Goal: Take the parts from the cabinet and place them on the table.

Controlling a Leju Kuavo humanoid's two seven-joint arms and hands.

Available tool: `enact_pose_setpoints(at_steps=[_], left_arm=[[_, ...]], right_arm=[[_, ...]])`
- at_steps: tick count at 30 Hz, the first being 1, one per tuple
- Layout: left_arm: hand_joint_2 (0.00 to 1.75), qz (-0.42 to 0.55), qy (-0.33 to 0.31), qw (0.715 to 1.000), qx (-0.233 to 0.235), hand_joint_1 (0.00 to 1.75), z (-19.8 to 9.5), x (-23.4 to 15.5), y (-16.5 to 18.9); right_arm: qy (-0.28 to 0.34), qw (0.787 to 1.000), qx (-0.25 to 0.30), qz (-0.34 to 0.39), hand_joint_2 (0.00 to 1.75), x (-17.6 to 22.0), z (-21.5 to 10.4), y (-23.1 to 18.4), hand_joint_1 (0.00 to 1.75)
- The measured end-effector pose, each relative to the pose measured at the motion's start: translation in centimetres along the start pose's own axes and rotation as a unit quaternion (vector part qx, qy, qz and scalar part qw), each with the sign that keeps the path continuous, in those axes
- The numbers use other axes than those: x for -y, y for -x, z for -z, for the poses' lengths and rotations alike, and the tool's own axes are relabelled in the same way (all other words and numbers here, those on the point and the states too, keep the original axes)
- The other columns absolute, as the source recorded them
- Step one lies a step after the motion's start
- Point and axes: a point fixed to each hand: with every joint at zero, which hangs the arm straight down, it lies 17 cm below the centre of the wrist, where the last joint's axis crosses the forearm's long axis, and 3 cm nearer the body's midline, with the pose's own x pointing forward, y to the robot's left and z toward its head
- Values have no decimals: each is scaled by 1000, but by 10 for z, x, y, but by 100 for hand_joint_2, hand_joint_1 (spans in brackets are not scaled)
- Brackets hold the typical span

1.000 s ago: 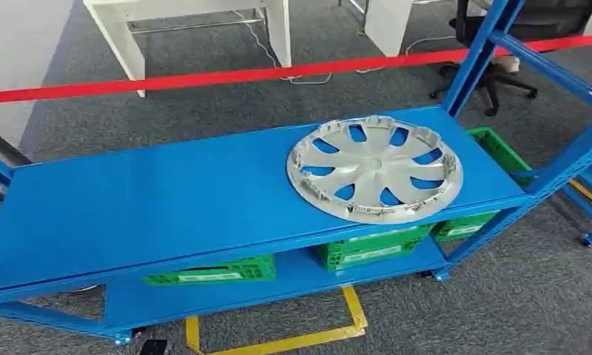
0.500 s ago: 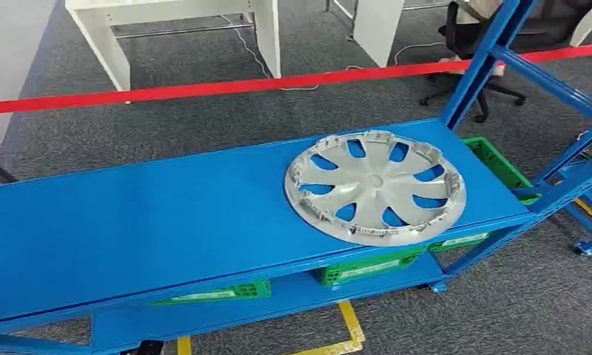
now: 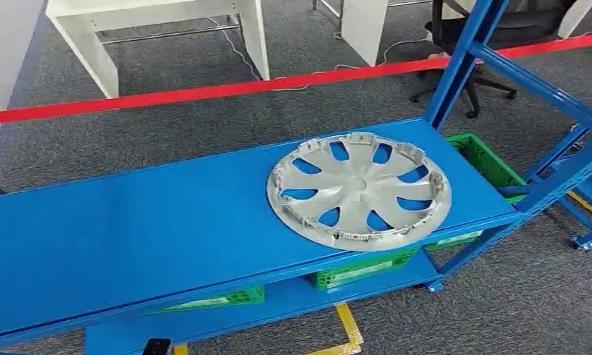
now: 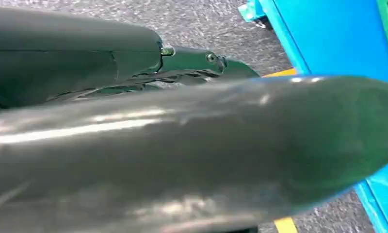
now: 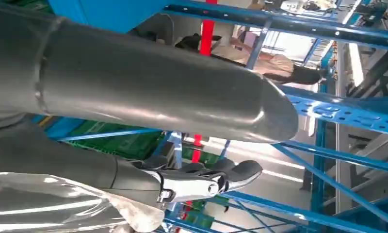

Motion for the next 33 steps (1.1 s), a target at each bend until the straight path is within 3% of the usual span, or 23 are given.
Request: enact_pose_setpoints(at_steps=[24, 33], left_arm=[[0, 0, 8, 1000, -7, 0, 0, -1, 4], [0, 6, 29, 999, 12, 0, 2, 5, -9]], right_arm=[[-24, 997, -62, -39, 0, -5, 5, 47, 0], [-23, 996, -40, -77, 0, 4, 44, 63, 0]])
